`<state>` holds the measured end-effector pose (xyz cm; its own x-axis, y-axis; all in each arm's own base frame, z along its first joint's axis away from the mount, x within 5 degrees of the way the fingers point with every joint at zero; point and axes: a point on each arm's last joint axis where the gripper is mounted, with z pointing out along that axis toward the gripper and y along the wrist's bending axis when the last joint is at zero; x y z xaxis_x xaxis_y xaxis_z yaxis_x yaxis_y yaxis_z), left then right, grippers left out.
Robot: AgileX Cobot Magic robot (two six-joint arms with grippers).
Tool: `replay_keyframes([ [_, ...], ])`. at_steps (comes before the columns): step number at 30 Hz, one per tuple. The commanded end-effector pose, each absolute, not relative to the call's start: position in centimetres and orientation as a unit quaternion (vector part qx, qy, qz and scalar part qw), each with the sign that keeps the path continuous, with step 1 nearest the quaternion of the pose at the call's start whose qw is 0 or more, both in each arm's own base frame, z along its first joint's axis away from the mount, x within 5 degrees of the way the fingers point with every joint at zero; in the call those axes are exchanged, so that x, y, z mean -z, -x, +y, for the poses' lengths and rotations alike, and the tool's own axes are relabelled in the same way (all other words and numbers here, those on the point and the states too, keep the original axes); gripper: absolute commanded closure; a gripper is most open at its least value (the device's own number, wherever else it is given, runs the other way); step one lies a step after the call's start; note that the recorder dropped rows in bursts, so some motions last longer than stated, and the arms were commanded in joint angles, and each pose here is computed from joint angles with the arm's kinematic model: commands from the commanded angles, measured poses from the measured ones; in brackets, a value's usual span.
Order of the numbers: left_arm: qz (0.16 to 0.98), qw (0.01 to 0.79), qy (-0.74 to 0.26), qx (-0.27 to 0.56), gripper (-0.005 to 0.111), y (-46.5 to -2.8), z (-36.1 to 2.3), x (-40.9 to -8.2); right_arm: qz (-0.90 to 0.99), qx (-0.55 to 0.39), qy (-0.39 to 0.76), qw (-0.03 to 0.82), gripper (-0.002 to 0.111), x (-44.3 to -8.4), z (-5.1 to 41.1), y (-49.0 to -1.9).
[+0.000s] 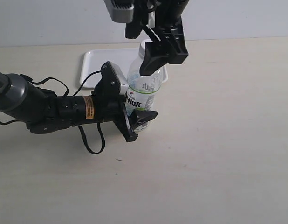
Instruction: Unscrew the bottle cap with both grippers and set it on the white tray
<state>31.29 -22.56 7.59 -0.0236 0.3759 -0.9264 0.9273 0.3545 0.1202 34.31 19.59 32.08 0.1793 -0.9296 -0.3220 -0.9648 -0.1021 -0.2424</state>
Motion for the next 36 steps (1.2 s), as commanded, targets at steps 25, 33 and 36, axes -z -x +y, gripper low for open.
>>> replay_keyframes([
  [25, 0.668, 0.489, -0.487, 0.279, 0.107, -31.3, -22.5, -7.6, 0.955, -0.071, 0.238, 0.162, 0.036, -32.1, 18.2, -34.9],
  [33, 0.668, 0.489, -0.487, 0.279, 0.107, -31.3, -22.5, -7.6, 0.956, -0.076, 0.234, 0.163, 0.043, -32.1, 18.3, -34.9],
  [36, 0.668, 0.489, -0.487, 0.279, 0.107, -31.3, -22.5, -7.6, 0.955, -0.092, 0.230, 0.164, 0.047, -32.2, 18.6, -34.9],
])
